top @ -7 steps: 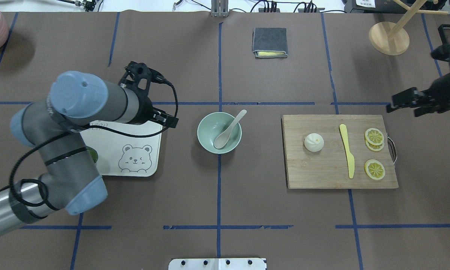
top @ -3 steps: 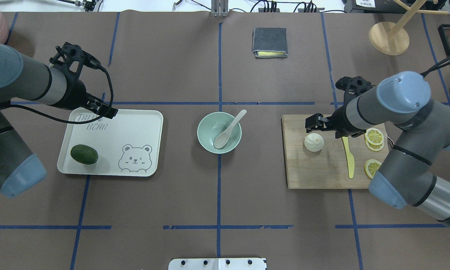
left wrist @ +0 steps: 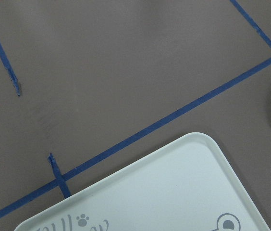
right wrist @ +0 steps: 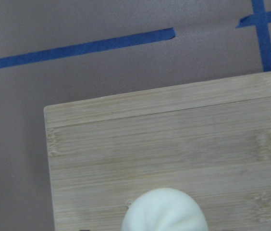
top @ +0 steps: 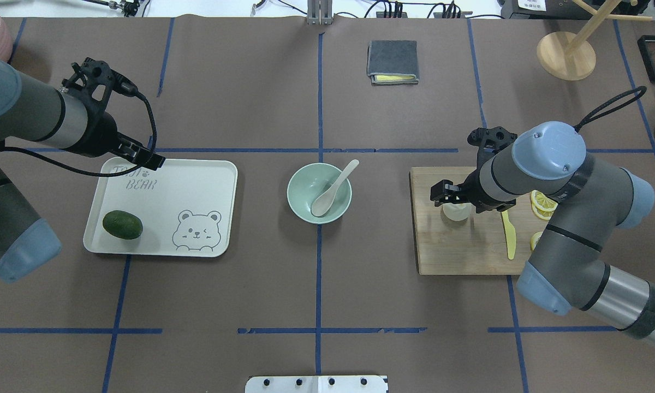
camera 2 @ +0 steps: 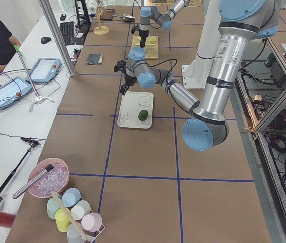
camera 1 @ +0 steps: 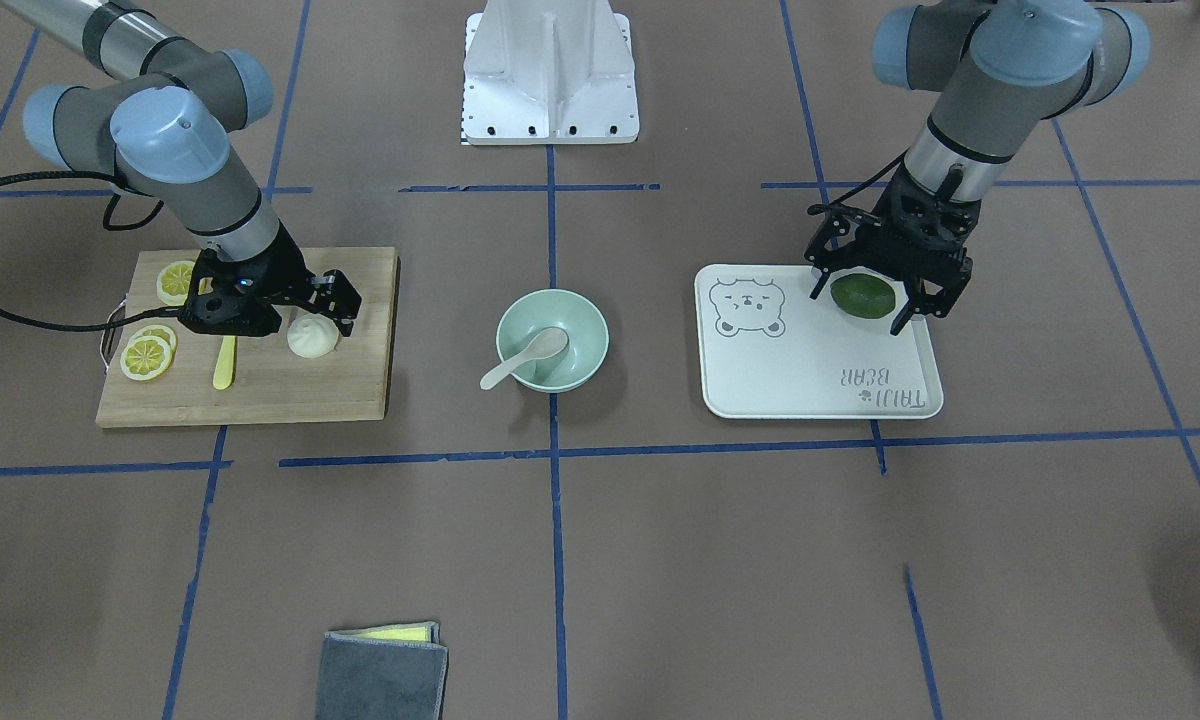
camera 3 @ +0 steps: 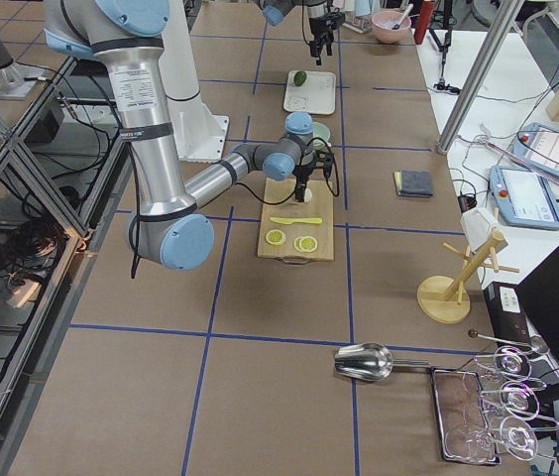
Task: Put spoon and bun in bowl
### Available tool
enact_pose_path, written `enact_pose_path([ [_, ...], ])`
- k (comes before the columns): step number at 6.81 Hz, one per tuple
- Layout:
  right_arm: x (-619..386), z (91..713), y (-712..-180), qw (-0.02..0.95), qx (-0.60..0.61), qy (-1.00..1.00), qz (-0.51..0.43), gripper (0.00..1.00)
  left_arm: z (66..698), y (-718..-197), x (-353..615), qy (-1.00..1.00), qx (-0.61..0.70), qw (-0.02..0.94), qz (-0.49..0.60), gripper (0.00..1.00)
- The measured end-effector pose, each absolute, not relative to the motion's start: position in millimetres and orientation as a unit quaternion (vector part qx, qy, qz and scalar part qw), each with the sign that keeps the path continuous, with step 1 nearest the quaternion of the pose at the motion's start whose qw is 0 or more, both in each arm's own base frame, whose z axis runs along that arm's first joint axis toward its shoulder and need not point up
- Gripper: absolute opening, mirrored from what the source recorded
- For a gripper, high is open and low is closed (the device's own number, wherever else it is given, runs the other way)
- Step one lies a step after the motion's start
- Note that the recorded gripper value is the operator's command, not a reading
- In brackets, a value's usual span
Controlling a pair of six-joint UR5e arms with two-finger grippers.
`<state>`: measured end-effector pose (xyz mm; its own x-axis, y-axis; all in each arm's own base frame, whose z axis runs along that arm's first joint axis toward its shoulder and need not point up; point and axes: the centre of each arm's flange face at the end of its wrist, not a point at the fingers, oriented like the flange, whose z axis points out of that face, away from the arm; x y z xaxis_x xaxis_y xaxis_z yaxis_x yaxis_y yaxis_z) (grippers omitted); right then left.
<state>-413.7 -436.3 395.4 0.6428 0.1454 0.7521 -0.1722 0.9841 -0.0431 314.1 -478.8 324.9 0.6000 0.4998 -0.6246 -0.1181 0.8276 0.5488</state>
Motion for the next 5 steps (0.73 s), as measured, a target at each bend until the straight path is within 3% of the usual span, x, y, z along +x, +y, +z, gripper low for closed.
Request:
enact_pose_path([
  [1, -413, 396, -436, 0.907, 0.015, -0.413, 0.088, 0.00, 325, -479, 315, 0.410, 0.232, 0.863, 0.179, 0.98],
  [5, -411, 384, -432, 0.900, 0.002, -0.426, 0.096, 0.00, 323, -479, 316, 0.410, 0.234, 0.863, 0.179, 0.99],
])
